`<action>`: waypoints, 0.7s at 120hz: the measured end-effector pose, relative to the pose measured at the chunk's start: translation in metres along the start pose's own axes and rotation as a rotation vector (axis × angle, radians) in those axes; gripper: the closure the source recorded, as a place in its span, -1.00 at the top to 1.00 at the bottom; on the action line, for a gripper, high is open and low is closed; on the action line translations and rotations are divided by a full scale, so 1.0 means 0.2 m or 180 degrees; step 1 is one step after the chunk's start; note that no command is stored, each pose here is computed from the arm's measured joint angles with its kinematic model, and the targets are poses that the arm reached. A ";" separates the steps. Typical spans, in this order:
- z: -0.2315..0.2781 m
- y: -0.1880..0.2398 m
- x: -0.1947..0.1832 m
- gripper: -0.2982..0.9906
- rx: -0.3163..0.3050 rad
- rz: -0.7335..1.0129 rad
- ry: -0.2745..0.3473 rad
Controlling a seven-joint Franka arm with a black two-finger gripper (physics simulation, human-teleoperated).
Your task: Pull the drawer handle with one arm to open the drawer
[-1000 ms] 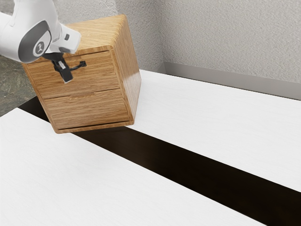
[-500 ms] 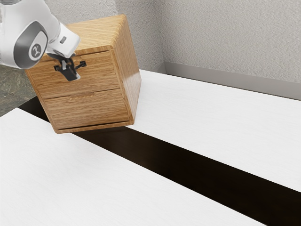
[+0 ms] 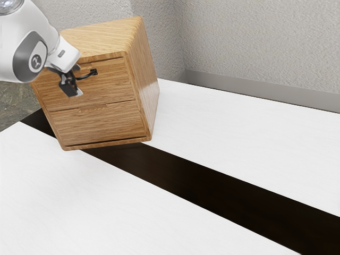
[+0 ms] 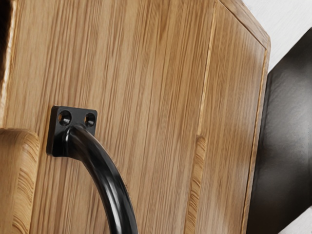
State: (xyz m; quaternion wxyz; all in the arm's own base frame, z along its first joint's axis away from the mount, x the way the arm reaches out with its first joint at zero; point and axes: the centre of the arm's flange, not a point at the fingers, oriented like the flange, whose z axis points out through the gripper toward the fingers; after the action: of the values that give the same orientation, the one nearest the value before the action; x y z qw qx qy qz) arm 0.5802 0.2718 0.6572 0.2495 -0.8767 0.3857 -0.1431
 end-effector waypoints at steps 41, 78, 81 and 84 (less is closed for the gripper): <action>0.08 0.13 0.02 0.50 -0.0170 0.0234 -0.0029; -0.07 0.21 0.03 0.54 -0.0124 0.0361 -0.0029; -0.07 0.21 0.03 0.54 -0.0124 0.0366 -0.0029; -0.07 0.21 0.03 0.53 -0.0122 0.0371 -0.0030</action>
State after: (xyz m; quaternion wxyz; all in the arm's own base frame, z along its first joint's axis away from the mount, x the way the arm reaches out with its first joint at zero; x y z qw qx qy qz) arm 0.5519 0.2372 0.6465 0.2423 -0.8580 0.4376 -0.1168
